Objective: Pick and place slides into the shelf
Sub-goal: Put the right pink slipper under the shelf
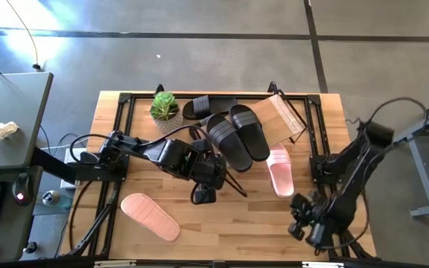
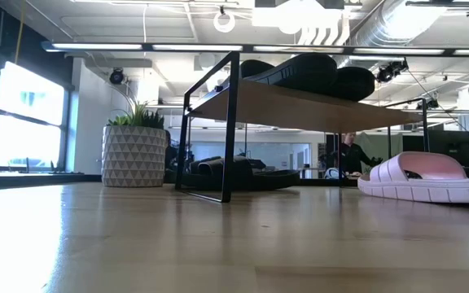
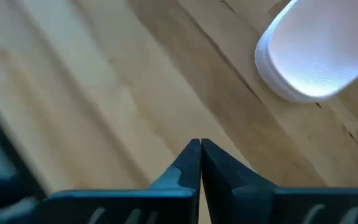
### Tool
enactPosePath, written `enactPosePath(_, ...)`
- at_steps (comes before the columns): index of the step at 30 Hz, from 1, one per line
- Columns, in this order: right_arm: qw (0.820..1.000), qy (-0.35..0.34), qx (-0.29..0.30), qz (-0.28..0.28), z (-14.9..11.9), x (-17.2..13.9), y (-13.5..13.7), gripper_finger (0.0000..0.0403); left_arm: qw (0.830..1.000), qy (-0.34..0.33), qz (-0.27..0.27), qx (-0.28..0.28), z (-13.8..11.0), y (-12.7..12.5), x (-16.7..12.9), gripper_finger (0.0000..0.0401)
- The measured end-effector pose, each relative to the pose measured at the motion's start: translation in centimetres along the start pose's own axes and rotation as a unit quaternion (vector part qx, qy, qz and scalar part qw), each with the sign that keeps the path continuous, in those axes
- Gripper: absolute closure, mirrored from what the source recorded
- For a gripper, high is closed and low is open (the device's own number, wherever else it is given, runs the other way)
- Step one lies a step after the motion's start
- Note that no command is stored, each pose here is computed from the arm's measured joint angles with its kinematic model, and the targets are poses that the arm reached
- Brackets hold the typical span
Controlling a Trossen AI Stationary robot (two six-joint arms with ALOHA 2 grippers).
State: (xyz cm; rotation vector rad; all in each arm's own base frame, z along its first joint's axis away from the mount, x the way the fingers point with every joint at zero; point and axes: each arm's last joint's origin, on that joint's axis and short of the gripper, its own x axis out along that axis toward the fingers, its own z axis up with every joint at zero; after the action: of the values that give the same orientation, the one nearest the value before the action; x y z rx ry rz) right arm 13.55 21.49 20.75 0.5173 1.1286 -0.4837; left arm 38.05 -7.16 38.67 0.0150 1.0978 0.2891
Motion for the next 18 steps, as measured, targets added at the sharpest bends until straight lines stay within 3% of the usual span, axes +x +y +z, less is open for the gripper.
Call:
enactPosePath(9, 0.994, -0.027, 0.019, -0.105, 0.4, 6.0, 1.2, 0.0403, 1.000, -0.001, -0.001, 0.012, 0.0, 0.0, 0.0, 0.0213)
enactPosePath(18, 0.986, -0.070, 0.136, -0.066, -0.1, 8.9, -3.0, 0.0403, 1.000, -0.002, -0.001, 0.011, 0.0, 0.0, 0.0, 0.0213)
